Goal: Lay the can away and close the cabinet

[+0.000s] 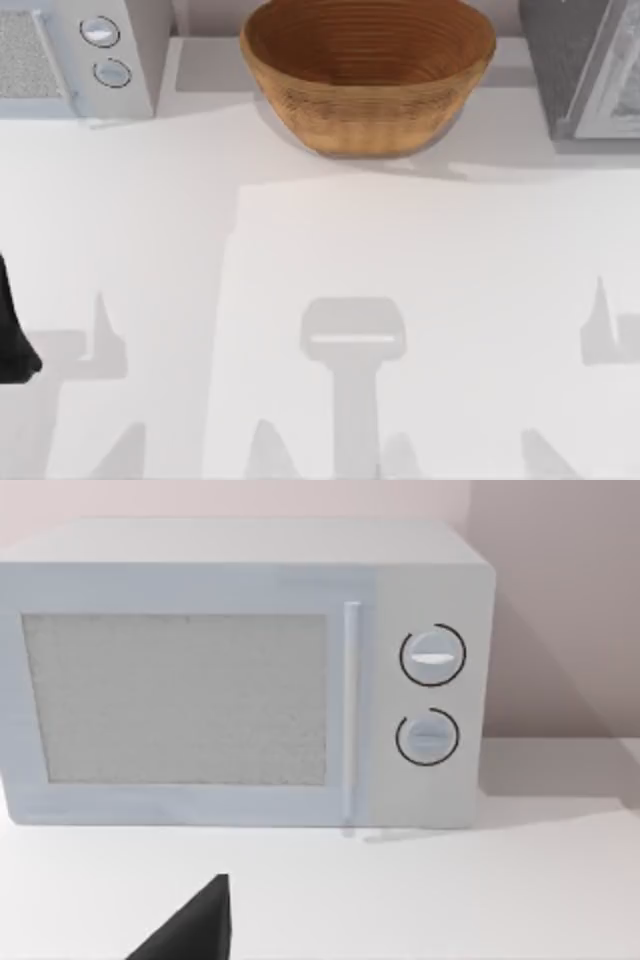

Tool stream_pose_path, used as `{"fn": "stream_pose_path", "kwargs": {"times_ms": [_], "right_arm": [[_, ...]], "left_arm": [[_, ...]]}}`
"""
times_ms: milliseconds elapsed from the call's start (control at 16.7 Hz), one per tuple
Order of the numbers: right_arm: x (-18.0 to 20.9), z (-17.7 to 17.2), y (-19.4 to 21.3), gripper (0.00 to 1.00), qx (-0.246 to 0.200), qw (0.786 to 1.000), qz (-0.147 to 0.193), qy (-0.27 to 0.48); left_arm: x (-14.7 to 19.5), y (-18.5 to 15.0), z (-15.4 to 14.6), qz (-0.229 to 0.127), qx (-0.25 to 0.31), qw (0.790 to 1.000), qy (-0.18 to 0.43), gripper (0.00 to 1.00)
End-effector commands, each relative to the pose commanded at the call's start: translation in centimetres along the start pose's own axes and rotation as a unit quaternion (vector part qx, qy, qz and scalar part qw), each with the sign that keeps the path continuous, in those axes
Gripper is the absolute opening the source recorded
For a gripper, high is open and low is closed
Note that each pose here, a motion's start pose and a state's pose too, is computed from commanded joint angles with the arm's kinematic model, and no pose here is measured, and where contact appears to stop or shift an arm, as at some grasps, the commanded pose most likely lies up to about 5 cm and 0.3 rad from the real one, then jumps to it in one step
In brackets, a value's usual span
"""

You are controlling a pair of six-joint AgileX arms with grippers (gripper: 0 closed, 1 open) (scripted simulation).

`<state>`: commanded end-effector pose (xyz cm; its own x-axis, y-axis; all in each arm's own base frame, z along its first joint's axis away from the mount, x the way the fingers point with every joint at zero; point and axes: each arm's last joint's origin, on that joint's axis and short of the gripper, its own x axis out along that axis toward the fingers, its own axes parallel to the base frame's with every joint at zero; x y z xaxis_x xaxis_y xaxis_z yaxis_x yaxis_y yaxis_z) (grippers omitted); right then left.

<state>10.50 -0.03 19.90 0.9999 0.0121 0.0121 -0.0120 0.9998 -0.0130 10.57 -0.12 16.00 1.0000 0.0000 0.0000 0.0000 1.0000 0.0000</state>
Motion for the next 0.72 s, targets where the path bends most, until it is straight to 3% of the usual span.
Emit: {"fn": "stream_pose_path", "kwargs": {"times_ms": [240,720], "right_arm": [[0.0,-3.7,0.0,1.00,0.006,1.000,-0.006,0.006],[0.1,-3.7,-0.1,1.00,0.007,1.000,-0.004,0.006]], "left_arm": [[0.0,0.0,0.0,0.000,0.000,1.000,0.000,1.00],[0.0,0.0,0.0,0.000,0.000,1.000,0.000,1.00]]}}
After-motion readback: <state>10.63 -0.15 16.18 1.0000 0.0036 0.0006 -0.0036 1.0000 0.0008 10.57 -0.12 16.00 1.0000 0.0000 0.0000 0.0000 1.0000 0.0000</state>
